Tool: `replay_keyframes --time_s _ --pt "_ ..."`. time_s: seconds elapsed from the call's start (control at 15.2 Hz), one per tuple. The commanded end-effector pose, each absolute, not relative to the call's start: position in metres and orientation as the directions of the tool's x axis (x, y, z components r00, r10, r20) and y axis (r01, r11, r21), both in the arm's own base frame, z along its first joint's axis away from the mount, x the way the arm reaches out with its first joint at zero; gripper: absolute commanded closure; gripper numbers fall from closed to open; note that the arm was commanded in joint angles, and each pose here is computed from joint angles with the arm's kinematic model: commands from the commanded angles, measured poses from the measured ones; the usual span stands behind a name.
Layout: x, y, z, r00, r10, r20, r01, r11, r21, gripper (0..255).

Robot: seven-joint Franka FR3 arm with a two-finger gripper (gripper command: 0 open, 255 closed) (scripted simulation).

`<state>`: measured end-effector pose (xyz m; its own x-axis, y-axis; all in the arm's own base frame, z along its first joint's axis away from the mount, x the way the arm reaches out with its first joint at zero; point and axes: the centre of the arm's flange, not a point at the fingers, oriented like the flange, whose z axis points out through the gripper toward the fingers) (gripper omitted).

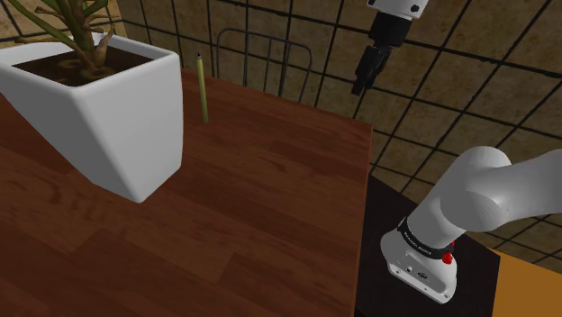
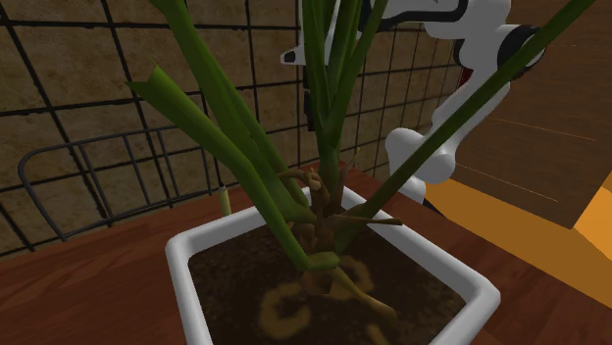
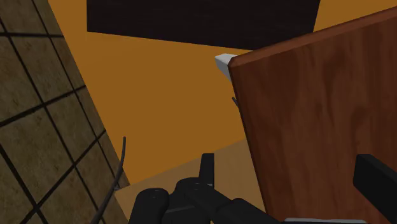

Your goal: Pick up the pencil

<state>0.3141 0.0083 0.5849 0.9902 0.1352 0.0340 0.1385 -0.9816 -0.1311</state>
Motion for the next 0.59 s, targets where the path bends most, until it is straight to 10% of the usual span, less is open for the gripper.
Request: replay_keyframes --time_s 0.0,0.53 --pt "0.314 0.008 0.585 0.990 0.135 0.034 0.139 -0.982 -0.131 0" --pt "0.396 0.066 0.607 0.910 0.405 0.091 0.413 -0.904 -0.110 0"
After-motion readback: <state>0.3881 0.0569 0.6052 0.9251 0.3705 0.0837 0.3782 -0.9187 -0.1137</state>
